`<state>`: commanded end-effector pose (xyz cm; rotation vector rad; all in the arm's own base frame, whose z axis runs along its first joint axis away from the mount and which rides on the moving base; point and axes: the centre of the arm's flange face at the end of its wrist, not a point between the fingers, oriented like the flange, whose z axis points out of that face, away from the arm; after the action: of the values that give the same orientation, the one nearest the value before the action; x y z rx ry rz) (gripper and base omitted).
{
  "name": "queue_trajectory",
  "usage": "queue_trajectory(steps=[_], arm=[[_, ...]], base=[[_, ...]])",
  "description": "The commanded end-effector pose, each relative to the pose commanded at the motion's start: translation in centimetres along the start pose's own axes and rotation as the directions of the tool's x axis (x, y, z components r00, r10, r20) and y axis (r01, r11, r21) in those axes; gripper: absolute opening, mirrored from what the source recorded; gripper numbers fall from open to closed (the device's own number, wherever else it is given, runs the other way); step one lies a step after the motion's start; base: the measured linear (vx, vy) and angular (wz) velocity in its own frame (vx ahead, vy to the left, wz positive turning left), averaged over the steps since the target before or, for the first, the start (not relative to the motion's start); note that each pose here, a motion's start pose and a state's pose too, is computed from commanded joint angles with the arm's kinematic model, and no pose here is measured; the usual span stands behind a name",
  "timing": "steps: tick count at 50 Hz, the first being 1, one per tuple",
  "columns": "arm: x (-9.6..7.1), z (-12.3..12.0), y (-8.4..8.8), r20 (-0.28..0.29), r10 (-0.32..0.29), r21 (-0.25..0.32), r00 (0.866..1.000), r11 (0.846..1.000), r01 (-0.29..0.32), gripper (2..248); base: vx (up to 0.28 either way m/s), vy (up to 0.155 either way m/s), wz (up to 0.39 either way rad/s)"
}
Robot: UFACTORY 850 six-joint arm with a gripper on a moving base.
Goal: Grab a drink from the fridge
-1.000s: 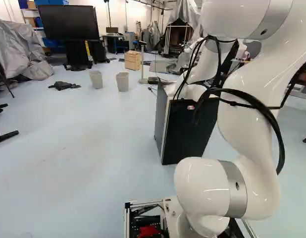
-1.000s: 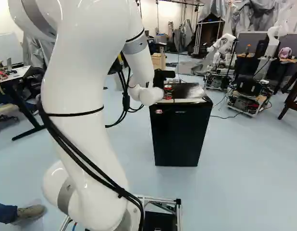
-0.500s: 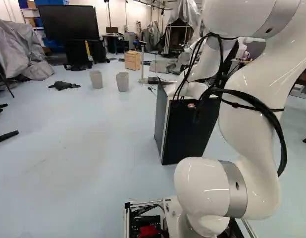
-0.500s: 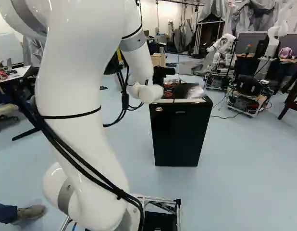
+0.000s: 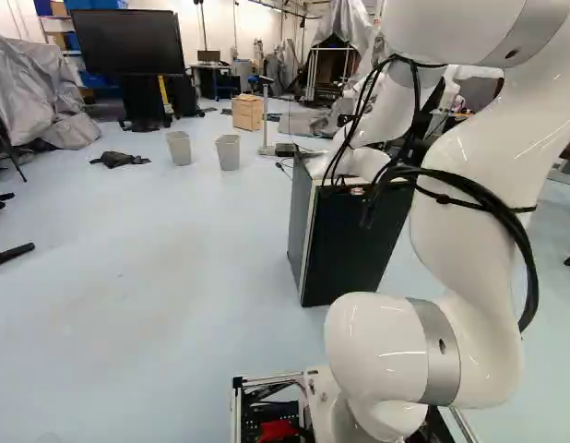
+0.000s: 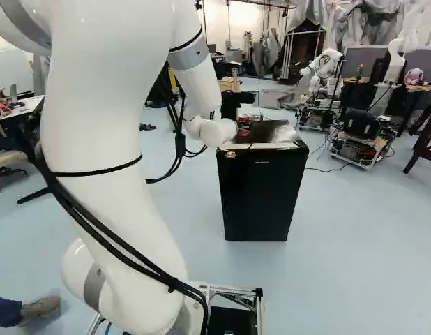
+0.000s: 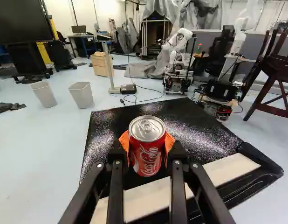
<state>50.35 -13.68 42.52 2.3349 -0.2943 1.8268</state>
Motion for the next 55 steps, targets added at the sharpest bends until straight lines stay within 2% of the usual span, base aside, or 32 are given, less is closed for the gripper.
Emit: queue_trajectory(steps=[28, 55], arm=[[-0.8, -2.6, -1.5, 0.010, -0.006, 0.028, 1.000, 1.000, 0.006, 93], [-3.0, -8.2, -4.1, 0.029, -0.021, 0.086, 0.999, 0.996, 0.019, 93]], base=[[0.000, 0.000, 0.000], [0.000, 0.000, 0.000]])
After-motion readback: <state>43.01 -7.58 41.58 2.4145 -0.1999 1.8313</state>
